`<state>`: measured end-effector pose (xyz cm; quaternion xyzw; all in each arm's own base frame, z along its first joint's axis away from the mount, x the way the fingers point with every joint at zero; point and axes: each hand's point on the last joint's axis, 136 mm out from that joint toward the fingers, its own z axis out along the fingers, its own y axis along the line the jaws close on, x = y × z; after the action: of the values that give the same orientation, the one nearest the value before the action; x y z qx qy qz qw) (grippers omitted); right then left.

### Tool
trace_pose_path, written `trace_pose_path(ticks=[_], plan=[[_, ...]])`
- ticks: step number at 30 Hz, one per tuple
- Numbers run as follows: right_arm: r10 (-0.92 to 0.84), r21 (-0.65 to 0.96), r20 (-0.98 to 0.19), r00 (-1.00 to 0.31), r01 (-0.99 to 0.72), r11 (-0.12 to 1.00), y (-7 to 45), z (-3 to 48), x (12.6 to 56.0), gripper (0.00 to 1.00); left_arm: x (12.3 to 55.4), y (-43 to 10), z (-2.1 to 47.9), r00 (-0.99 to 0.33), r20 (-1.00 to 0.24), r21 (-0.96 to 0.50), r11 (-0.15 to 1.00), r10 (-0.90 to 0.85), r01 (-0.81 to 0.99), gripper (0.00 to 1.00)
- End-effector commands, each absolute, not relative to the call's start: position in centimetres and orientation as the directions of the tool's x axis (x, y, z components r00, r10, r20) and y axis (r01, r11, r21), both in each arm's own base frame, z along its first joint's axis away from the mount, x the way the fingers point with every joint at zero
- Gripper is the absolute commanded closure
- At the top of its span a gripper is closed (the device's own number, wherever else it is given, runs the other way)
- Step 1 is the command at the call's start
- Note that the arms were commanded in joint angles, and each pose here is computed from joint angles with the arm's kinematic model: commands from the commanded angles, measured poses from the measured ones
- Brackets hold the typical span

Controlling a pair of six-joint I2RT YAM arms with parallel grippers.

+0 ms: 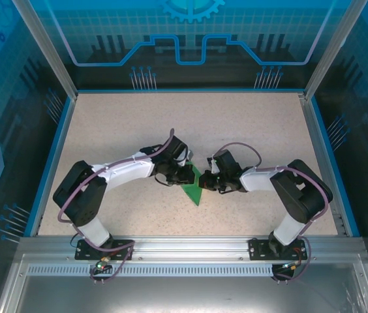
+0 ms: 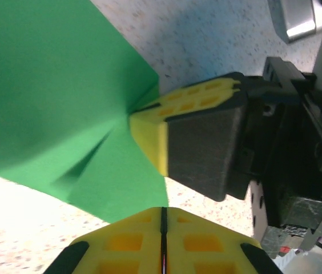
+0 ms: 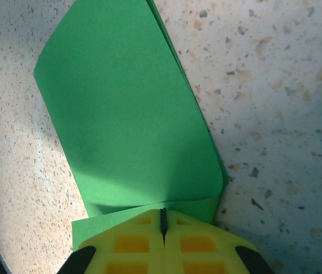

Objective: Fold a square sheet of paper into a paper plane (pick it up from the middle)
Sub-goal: Third fold the triangle at the center of the table.

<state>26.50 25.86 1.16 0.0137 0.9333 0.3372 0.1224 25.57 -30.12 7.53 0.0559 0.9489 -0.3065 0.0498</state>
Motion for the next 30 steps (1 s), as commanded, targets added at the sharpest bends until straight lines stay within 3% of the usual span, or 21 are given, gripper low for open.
trace_pose_path(ticks=[1,30], plan=[[0.117,0.582,-0.099,-0.988,0.038,0.812,23.9,-1.4,23.7,0.96,24.2,-31.9,6.2,-0.991,-0.088,-0.599,0.79,0.1,0.133,0.91],[0.144,0.625,-0.073,-0.987,0.067,0.778,23.8,-1.1,24.0,0.96,18.6,-31.4,-0.6,-0.988,0.018,-0.519,0.846,0.156,0.125,0.93]])
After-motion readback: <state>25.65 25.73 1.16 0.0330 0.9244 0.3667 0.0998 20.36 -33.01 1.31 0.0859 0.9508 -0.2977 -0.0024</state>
